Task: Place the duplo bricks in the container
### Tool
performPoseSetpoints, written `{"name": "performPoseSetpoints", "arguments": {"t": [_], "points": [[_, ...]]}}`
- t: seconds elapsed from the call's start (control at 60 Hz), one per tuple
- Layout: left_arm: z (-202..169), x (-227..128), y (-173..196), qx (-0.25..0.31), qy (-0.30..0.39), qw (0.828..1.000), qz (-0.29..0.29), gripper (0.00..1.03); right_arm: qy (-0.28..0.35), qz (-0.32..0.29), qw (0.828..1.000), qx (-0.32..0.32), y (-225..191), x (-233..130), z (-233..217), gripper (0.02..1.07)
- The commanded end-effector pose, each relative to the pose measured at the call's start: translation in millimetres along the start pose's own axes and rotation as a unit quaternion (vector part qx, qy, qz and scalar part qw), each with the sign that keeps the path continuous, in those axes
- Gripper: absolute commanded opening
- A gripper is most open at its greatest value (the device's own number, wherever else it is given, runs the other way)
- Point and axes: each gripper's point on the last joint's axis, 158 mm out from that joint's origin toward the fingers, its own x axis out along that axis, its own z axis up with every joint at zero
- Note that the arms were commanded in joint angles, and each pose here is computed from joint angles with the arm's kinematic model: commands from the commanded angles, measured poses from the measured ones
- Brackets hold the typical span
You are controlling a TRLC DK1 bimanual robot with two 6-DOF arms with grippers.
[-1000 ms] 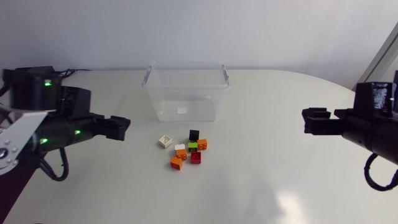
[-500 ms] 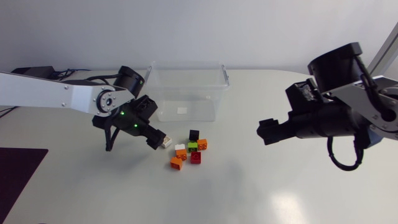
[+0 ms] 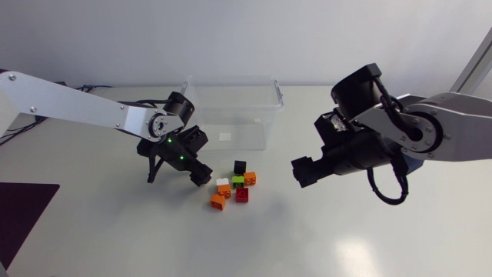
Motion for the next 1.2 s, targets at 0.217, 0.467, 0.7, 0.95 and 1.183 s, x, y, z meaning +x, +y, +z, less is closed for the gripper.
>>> {"name": "performPoseSetpoints", "arguments": {"t": [0.217, 0.467, 0.7, 0.95, 1.183], "points": [[10, 13, 3, 0.016, -0.019, 1.0, -0.003, 0.54, 0.006, 0.012, 1.0, -0.015, 17, 11, 8, 1.02], [7, 21, 2, 0.018, -0.012, 1.0, -0.007, 0.38, 0.013, 0.015, 1.0, -0.015, 25, 28, 15, 1.02], [13, -8, 3, 0.024, -0.032, 0.999, -0.004, 0.33, 0.035, 0.016, 0.999, -0.01, 48, 53, 22, 1.02], [38, -59, 2, 0.03, -0.098, 0.995, -0.002, 0.33, 0.079, 0.011, 0.997, -0.001, 68, 84, 18, 1.02], [57, -100, 9, 0.026, -0.151, 0.988, 0.006, 0.33, 0.115, -0.005, 0.993, 0.026, 66, 108, 28, 1.02]]}}
